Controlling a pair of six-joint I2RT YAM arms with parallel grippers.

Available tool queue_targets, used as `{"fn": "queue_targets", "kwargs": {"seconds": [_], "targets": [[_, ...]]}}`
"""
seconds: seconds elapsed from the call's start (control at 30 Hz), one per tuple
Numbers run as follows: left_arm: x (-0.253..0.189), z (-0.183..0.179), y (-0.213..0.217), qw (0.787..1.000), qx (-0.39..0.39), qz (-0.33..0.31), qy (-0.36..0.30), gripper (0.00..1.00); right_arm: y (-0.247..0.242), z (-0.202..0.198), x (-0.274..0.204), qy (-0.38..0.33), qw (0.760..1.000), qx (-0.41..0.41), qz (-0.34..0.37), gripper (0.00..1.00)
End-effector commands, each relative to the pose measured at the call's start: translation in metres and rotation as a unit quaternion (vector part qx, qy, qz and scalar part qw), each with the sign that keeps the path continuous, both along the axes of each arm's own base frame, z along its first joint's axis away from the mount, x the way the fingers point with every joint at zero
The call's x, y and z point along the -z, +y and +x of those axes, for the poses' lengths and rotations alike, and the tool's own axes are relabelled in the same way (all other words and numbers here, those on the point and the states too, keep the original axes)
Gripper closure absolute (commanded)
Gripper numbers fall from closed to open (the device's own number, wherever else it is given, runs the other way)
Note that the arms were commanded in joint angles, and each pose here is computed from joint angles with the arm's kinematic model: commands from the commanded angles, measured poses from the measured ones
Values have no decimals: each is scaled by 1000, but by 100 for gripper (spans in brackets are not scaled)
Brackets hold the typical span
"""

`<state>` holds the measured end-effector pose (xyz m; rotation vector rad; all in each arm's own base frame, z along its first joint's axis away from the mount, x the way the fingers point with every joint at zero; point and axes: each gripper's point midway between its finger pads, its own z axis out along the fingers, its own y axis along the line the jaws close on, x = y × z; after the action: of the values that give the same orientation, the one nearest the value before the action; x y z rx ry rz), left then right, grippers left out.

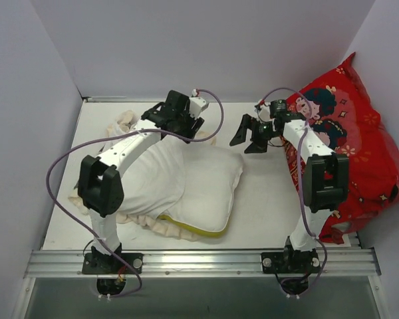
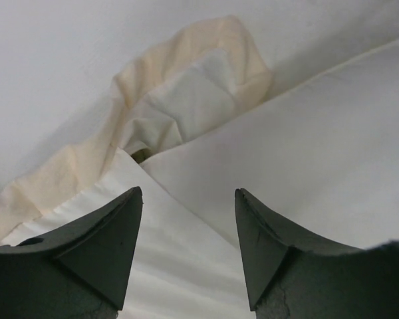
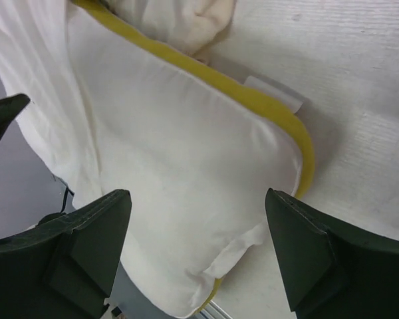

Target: Put the pillow into the pillowcase

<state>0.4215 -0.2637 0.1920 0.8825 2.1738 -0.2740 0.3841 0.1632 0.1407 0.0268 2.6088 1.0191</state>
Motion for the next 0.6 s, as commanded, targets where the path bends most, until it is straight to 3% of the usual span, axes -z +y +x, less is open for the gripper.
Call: {"fn": "queue_targets", "kwargs": {"seconds": [0.0,0.17,0.37,0.47,0.57], "targets": [[3,51,21,993,-110,32,-38,34,2,4,32,56,998,11,-18,16],[29,96,36,983,-153,78,-59,31,17,-8,44,92,996,-6,7,14],[66,124,41,984,-112,129,-58,29,35,-32,50,122,991,-37,35,15],[90,124,42,984,-90,149,-34,36,39,-34,53,127,990,-44,39,26],[105,108,27,991,-56,123,27,53,38,-34,57,132,990,-42,38,45]]}}
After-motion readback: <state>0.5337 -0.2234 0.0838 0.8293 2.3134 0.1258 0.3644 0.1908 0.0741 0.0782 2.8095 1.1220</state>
